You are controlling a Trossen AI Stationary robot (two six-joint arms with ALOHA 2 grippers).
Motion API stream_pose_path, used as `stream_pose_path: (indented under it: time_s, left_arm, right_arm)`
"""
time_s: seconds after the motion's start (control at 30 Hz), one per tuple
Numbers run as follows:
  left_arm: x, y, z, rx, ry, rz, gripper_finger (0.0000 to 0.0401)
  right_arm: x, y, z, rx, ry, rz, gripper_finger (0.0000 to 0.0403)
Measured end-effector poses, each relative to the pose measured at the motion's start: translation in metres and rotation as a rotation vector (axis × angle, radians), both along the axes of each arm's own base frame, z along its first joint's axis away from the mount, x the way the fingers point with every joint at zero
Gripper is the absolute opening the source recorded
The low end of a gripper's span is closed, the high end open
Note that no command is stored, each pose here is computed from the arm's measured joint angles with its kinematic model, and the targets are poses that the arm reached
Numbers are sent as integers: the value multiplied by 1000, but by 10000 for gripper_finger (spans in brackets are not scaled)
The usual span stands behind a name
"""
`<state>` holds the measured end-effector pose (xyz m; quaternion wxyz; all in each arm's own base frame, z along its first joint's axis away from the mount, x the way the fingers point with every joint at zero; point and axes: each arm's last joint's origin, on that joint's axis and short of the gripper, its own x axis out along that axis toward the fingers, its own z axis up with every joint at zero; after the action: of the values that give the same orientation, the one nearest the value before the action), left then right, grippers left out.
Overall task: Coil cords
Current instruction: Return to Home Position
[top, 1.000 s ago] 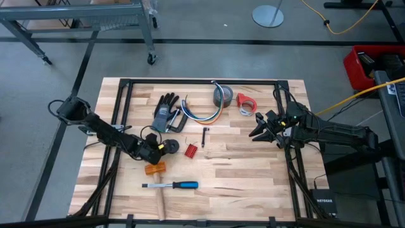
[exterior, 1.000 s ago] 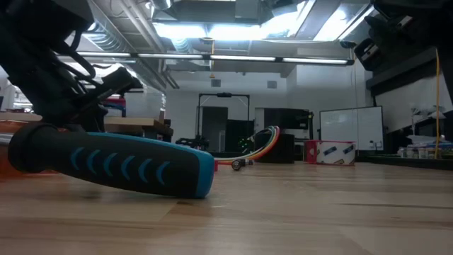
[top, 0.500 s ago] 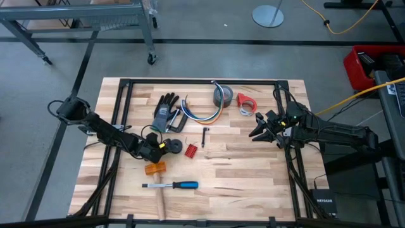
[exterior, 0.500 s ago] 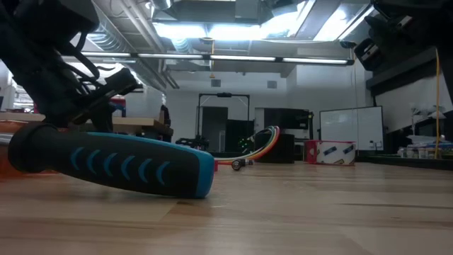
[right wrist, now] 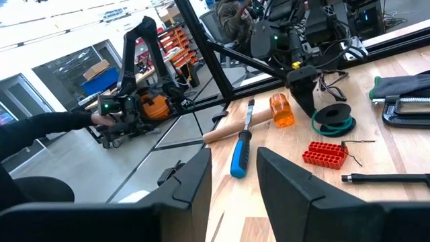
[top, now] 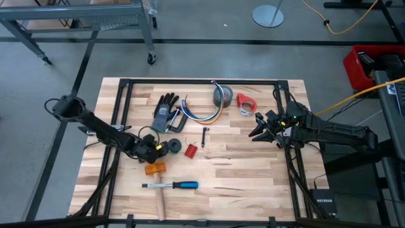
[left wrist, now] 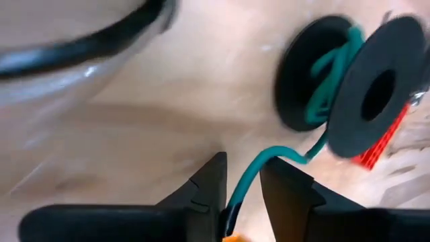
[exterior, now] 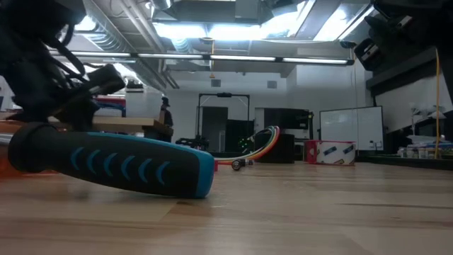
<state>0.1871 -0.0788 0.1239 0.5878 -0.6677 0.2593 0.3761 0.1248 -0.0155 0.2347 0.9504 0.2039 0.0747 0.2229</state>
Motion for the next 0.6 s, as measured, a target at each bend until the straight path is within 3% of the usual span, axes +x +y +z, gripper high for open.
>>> stream_pose_path:
  time_s: [0.2,0.6]
  left_arm:
    - [-13,-4,5,-69,63,-23,80]
    - [-23,-16,10,-72,66,-95,77]
  right_arm:
    - [0,0,0,0,0,0,122]
    - [0,0,0,-1,-2,0,122]
